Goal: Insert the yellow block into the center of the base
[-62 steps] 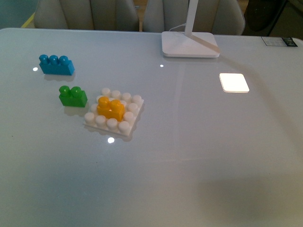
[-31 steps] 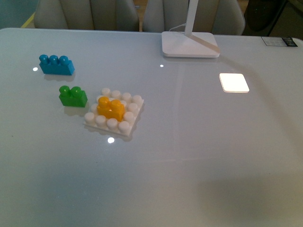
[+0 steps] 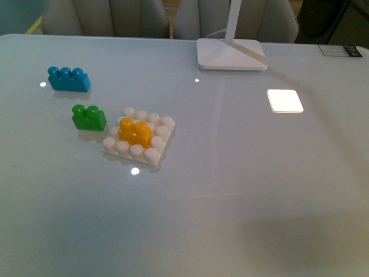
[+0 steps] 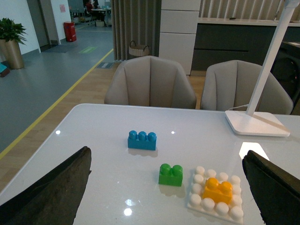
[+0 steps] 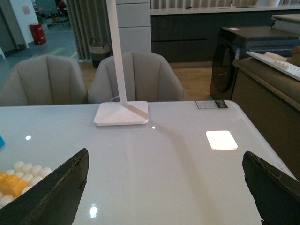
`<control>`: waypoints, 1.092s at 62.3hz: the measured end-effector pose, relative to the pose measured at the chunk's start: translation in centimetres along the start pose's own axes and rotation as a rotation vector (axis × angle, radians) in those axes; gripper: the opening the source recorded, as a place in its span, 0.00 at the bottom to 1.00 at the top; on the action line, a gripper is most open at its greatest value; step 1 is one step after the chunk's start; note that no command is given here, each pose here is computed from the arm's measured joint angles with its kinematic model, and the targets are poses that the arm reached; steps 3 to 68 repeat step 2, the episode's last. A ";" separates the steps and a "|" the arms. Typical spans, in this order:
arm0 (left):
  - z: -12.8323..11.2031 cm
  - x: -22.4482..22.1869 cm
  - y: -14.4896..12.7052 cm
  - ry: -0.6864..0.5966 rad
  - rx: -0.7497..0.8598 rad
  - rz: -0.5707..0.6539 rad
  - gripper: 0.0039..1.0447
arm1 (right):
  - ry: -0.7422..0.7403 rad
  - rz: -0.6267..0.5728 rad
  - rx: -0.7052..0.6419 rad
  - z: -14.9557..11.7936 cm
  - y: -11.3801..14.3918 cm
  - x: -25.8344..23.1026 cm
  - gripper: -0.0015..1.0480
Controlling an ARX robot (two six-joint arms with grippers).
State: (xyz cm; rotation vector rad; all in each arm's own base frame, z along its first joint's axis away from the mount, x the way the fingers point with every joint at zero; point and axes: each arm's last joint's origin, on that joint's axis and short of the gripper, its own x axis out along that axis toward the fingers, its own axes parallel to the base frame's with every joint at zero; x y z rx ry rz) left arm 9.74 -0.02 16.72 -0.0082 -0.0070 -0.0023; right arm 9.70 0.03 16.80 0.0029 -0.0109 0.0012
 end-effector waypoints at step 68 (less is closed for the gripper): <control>0.0 0.0 0.0 0.000 0.000 0.000 0.93 | 0.000 0.000 0.000 0.0 0.0 0.0 0.92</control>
